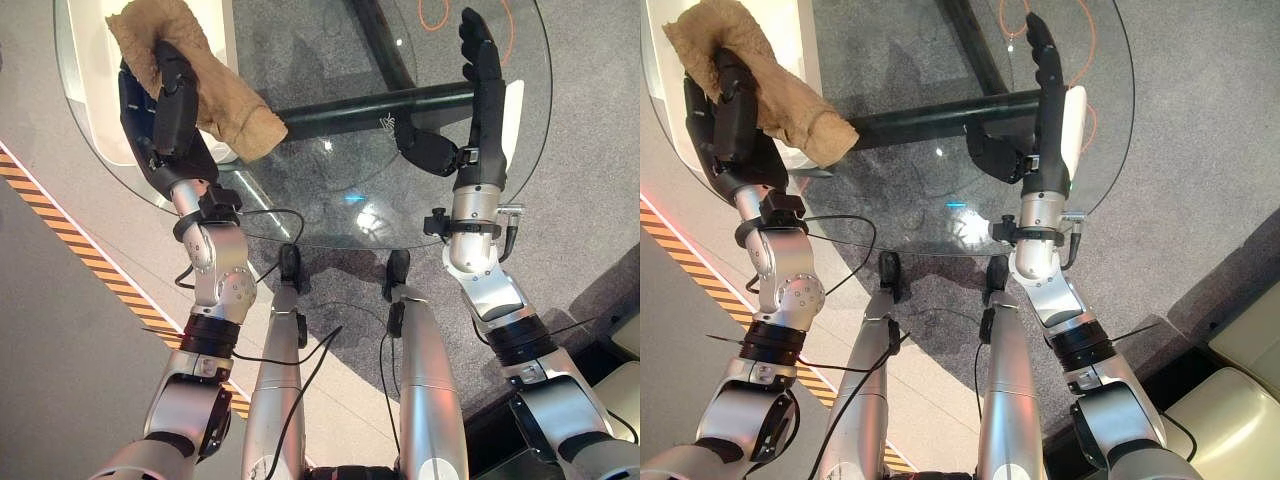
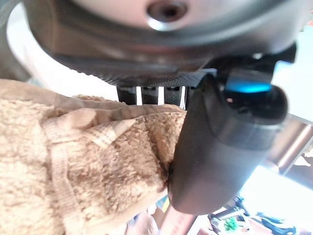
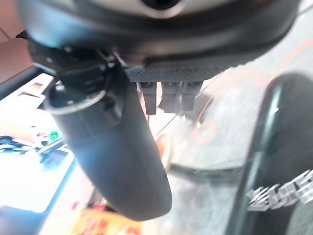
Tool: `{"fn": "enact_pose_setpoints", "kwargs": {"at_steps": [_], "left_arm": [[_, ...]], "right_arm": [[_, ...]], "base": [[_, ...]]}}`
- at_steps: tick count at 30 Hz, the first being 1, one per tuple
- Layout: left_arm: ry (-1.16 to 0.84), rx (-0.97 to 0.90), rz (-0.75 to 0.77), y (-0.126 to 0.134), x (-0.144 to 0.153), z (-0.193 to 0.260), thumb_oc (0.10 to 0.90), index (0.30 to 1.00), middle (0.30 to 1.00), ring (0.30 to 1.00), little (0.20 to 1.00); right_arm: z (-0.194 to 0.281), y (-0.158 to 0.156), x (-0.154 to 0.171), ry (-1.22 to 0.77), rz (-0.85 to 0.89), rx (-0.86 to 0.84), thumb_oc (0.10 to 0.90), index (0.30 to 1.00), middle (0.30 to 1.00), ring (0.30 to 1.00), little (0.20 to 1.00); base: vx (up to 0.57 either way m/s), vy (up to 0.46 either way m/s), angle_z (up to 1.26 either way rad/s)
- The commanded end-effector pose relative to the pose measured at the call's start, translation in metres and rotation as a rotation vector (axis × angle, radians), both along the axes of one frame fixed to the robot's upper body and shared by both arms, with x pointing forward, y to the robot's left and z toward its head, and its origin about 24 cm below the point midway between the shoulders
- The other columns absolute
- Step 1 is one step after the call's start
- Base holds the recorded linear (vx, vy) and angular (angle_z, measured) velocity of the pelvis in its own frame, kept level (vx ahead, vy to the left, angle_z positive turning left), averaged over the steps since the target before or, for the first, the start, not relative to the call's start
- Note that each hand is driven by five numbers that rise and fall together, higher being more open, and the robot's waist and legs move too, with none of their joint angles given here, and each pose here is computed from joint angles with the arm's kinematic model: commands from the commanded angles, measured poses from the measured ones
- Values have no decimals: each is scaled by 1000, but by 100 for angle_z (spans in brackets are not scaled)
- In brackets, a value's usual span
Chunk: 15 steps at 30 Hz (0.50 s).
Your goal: Wipe the table with a cloth and put it in the basket.
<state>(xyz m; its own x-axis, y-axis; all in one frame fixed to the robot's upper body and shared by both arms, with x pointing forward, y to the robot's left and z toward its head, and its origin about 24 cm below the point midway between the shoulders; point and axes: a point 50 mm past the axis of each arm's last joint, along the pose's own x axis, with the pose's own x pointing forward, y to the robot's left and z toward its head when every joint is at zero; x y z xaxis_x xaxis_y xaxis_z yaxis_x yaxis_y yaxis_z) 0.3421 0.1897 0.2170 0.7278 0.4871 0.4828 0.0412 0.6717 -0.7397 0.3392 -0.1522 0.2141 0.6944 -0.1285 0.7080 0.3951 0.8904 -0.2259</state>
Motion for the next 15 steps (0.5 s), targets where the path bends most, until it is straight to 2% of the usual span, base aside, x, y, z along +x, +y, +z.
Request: {"fn": "enact_pose_setpoints", "kwargs": {"at_steps": [1, 7, 13, 15], "left_arm": [[-423, 53, 176, 21, -31, 83, 100, 300, 300, 300, 200], [-383, 73, 262, 34, -23, 93, 100, 300, 300, 300, 200], [-342, 108, 354, 53, -18, 112, 100, 300, 300, 300, 200], [-332, 110, 365, 55, -16, 113, 100, 300, 300, 300, 200]], "right_arm": [[49, -5, -16, -268, 24, 103, 800, 900, 900, 900, 900], [46, -33, -4, -242, -113, 159, 800, 900, 900, 900, 900], [36, -71, 9, -208, -360, 219, 800, 900, 900, 900, 900], [32, -78, 11, -193, -394, 231, 800, 900, 900, 900, 900]], "base": [[-6, 9, -8], [-6, 4, -1], [-8, 2, -2], [0, 0, 0]]}}
